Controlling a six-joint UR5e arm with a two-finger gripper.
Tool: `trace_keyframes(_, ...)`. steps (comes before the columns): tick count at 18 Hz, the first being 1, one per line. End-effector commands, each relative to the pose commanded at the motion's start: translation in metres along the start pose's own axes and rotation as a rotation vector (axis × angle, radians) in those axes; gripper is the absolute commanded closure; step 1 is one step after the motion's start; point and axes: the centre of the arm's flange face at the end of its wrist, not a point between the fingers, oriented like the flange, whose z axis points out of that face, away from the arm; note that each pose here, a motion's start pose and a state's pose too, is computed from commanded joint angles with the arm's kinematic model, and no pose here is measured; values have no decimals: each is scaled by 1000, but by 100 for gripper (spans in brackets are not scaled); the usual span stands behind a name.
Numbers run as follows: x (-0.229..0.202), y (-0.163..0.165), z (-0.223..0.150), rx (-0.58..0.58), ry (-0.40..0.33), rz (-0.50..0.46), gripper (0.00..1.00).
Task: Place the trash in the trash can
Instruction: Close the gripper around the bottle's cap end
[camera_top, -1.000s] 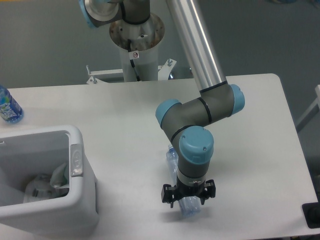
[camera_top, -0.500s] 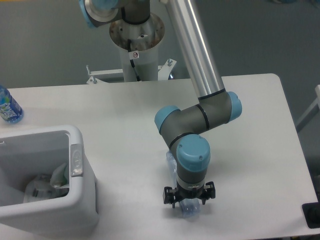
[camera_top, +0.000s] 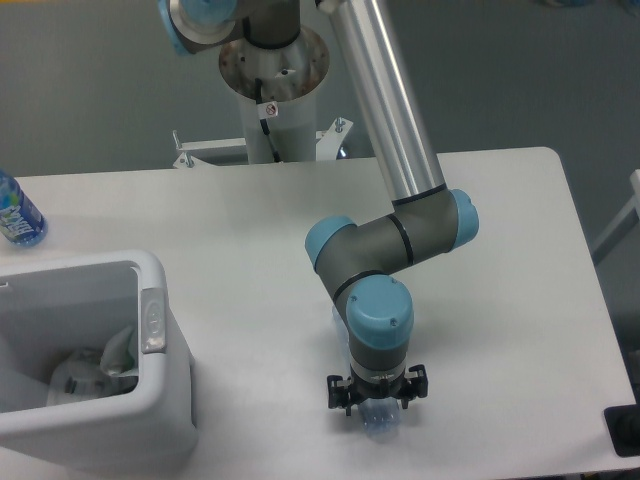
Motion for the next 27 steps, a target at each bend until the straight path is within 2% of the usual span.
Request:
trace_keyframes(3,1,-1,-1,-1,-7,3,11)
trace_keyframes(13,2,0,-2,0,-9,6,29)
trace_keyframes(27,2,-3,-12,13,-10,8,37)
